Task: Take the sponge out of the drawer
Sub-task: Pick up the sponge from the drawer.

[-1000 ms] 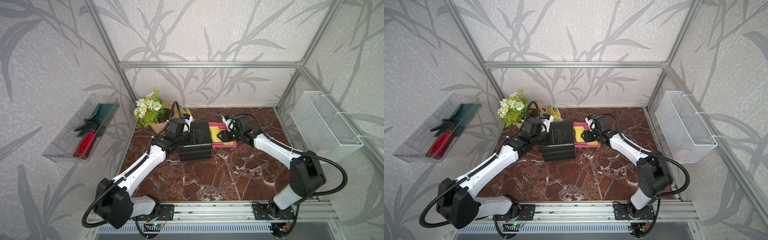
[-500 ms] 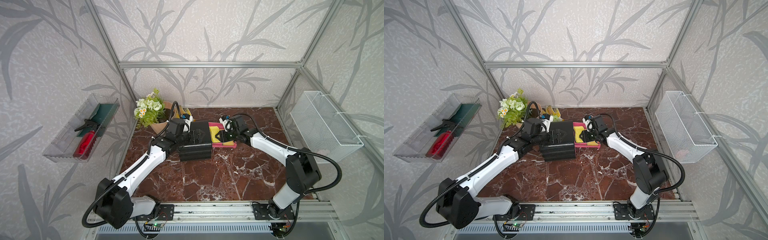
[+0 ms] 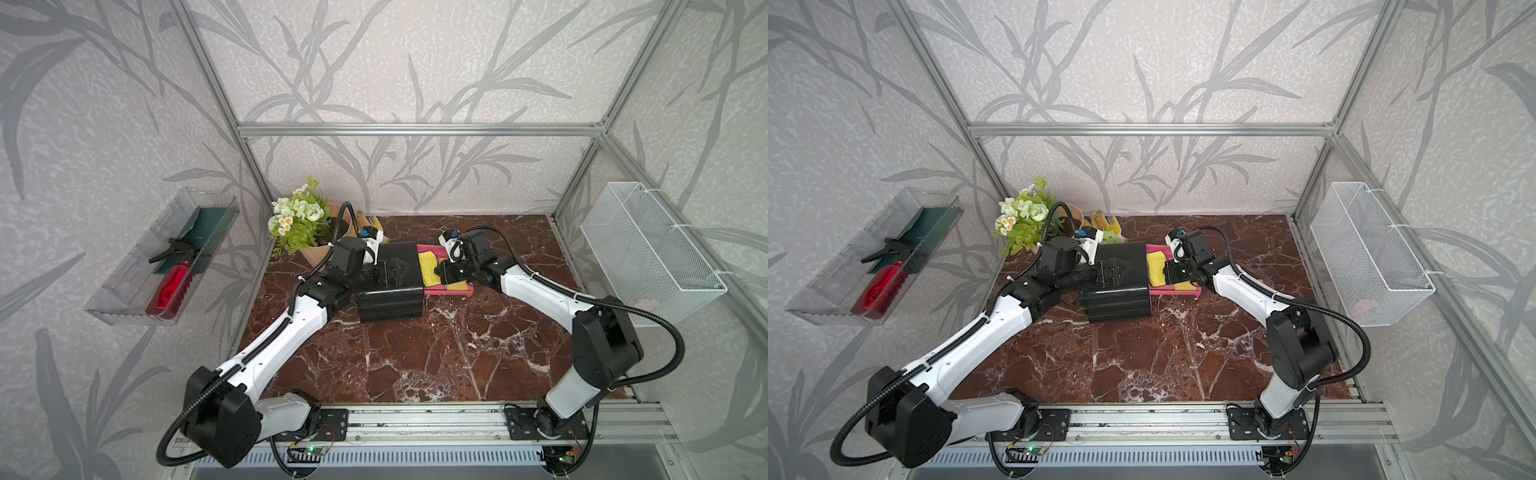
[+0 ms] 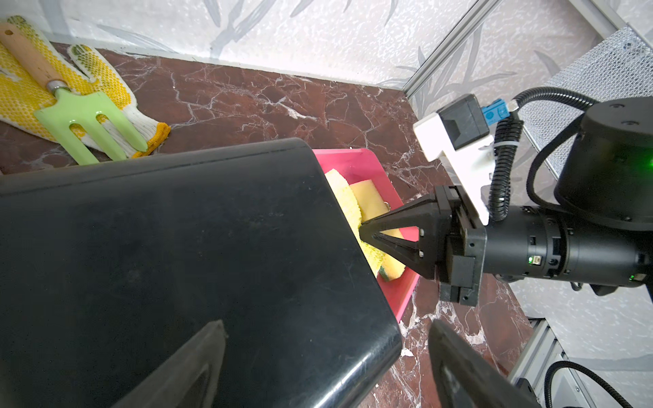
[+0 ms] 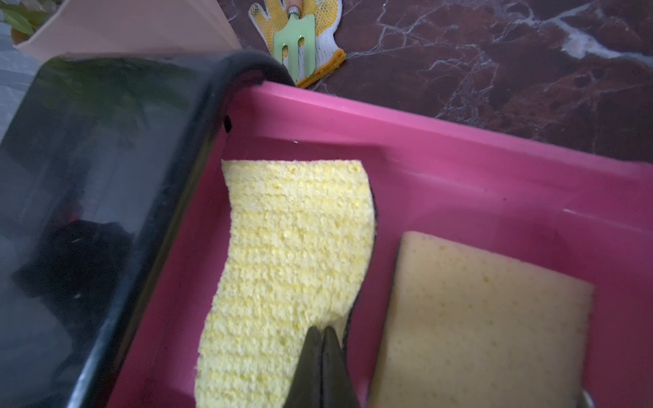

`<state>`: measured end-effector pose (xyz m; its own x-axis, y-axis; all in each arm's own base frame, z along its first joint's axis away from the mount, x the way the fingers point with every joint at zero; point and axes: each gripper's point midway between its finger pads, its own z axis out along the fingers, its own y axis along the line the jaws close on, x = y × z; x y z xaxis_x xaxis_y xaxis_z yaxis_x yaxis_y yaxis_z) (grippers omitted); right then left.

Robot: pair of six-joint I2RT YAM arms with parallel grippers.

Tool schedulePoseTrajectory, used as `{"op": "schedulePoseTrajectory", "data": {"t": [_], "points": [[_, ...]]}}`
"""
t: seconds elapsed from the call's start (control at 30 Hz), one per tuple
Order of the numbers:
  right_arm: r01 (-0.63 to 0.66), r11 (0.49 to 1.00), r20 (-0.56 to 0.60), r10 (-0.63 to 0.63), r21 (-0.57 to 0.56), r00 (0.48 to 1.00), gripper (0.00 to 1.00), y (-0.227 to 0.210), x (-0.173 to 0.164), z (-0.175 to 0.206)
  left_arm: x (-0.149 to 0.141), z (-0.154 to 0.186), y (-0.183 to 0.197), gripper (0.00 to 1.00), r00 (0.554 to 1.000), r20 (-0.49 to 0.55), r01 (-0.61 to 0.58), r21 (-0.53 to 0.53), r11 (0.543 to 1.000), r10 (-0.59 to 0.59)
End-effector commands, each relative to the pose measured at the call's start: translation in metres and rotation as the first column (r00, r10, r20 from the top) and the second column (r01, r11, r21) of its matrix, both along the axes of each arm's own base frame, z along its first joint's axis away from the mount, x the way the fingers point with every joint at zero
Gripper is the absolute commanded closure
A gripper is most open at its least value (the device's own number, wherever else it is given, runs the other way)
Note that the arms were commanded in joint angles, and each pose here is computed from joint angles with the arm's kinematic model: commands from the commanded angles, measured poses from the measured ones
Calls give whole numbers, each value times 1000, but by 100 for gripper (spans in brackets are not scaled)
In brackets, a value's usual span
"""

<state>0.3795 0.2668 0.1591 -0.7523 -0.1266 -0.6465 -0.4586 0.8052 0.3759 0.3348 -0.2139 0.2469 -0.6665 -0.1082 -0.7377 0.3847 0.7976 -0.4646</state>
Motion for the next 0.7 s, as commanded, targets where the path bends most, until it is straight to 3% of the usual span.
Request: {"op": "schedulePoseTrajectory", "data": {"t": [0.0, 0.13, 0.4, 0.67], "points": [[-15, 1000, 121, 14, 9, 993, 100, -2, -1, 45, -2, 12, 5, 10, 999, 44, 1, 5, 1000, -1], [-28, 999, 179, 33, -28, 983, 100, -9, -5, 69, -1, 21, 7, 10, 998, 57, 1, 0, 1000, -1], [-31, 975, 219, 81, -221, 972, 100, -36, -9, 84, 2, 42, 6, 10, 995, 67, 64, 81, 995, -70], [-130, 978, 225, 166, -165, 960, 100, -28, -21, 100, 5, 52, -17, 16, 980, 49, 190, 68, 979, -193]]}}
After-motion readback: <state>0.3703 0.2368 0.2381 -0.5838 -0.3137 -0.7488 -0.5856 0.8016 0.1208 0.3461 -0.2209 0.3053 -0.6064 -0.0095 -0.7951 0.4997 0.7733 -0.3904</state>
